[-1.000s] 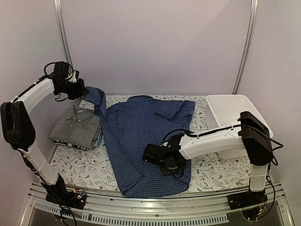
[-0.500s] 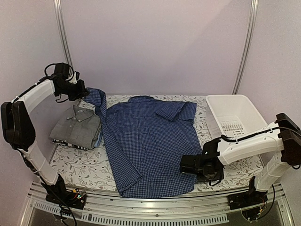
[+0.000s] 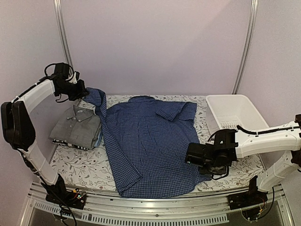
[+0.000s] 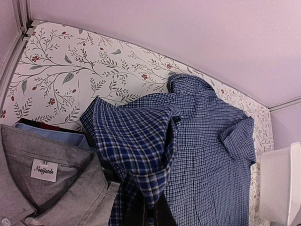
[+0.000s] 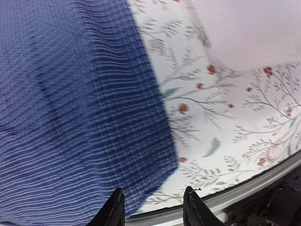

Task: Fold and stack the long sleeve shirts
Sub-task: Flatten out the crumpled shirt at the center of the board.

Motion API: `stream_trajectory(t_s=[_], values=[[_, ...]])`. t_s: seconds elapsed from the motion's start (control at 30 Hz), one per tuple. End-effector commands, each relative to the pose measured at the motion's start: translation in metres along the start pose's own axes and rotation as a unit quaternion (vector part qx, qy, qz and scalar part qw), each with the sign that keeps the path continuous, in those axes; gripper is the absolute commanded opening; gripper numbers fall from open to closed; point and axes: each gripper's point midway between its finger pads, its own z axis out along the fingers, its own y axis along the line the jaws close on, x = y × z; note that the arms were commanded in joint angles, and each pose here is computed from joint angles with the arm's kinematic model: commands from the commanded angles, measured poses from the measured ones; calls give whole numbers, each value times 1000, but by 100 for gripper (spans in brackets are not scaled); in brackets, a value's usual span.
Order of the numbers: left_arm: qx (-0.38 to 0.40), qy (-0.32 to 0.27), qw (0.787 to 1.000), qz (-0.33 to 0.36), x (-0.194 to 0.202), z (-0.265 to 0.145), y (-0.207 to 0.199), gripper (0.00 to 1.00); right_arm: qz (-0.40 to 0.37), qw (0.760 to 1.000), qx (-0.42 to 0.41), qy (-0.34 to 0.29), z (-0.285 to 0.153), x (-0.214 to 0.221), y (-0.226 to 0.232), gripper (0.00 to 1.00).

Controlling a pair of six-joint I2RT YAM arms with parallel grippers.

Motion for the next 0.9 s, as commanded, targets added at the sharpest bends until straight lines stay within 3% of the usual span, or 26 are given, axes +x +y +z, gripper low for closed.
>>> stream_trajectory(t_s=[0.0, 0.23, 0.37, 0.53, 0.87], values=[[20, -20, 999, 18, -10, -10, -16, 0, -58, 982, -175, -52, -47, -36, 100, 41], [27, -17, 999, 24, -7, -8, -23, 0, -177, 918, -353, -26, -76, -19, 246, 40], [30, -16, 999, 27, -7, -7, -26, 0, -209, 899, -384, -9, -67, -7, 299, 39], [28, -15, 999, 28, -6, -6, -25, 0, -224, 899, -377, 13, -40, 4, 324, 38], [27, -17, 999, 28, -9, -6, -26, 0, -241, 904, -349, 45, -20, 30, 317, 36]])
